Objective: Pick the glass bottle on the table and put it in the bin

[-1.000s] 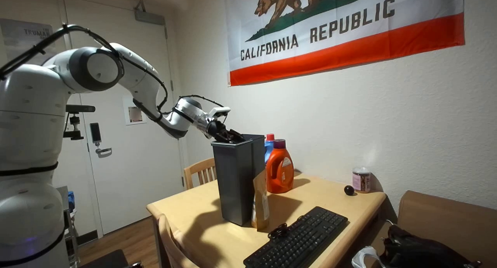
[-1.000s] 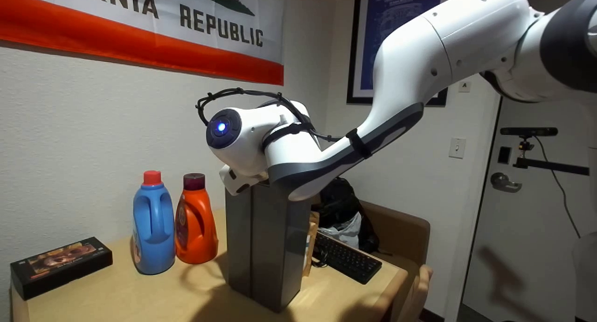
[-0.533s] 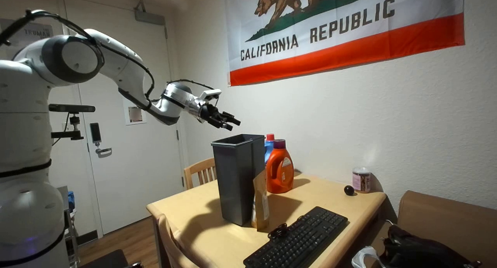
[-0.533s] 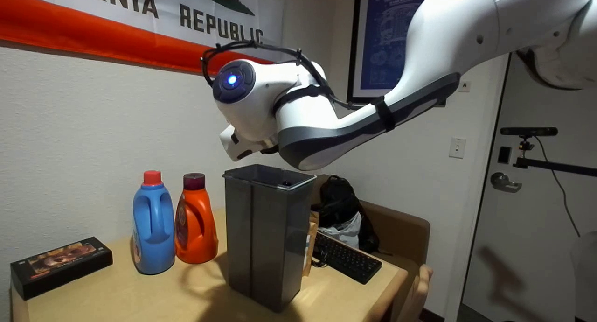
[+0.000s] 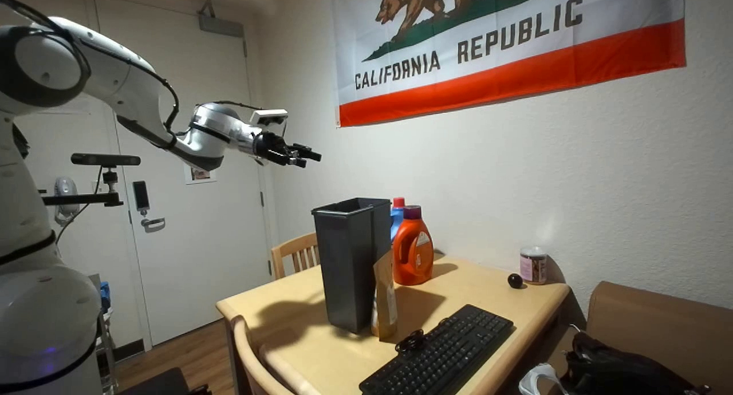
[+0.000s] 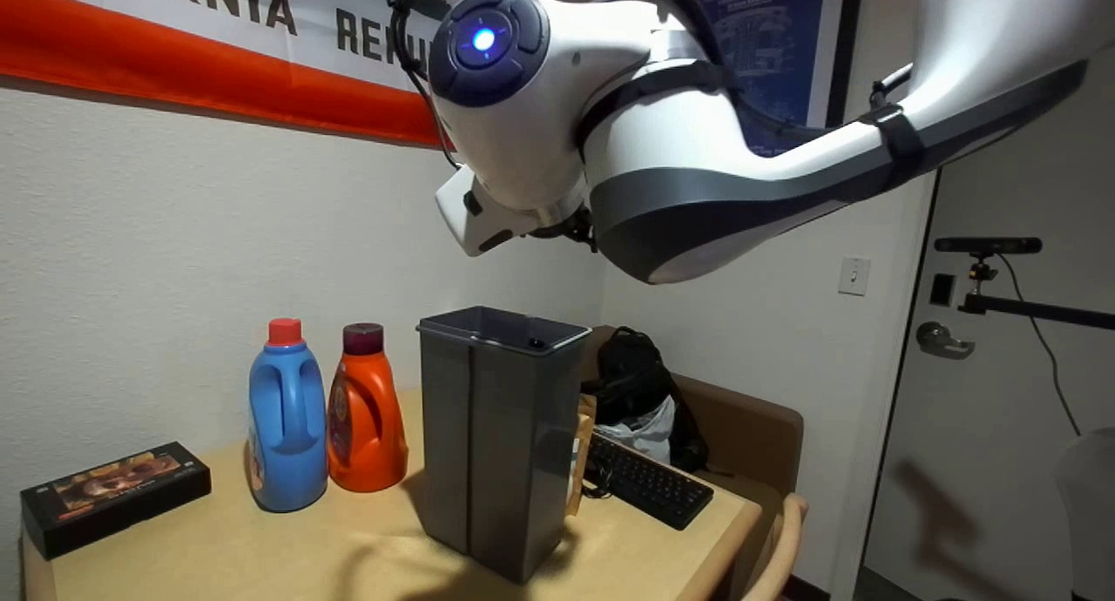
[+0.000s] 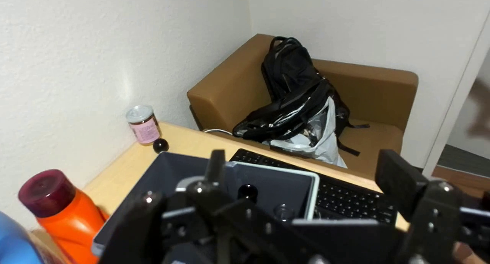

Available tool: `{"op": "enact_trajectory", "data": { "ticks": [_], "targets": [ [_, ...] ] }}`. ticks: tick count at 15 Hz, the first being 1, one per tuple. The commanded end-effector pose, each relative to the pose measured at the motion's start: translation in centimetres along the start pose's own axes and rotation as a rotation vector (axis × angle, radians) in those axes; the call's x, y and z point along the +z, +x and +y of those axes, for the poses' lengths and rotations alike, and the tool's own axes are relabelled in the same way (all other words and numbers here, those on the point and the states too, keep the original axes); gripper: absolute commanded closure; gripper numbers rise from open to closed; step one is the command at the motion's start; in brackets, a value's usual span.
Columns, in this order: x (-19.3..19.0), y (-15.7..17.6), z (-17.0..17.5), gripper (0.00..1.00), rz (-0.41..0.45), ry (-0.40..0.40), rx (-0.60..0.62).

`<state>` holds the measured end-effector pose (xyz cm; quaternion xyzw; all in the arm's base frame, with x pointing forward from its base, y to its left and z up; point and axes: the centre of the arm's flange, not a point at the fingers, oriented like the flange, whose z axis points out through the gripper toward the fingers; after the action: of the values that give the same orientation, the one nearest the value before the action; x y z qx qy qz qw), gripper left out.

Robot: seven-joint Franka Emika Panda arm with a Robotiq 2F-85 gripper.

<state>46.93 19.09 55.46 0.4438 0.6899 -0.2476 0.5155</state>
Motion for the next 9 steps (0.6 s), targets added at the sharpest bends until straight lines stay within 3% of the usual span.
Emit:
{"op": "enact_trajectory", "data": {
  "ticks": [1,5,9],
  "targets": [
    [-0.8,-0.4,-4.6,0.0,-0.048,0.093,0.052],
    [0.9,0.0,-8.3,0.0,-0.035,0.267,0.114],
    [3.3,1.5,-10.2,0.0,0.023,0.315,0.11]
  ]
}}
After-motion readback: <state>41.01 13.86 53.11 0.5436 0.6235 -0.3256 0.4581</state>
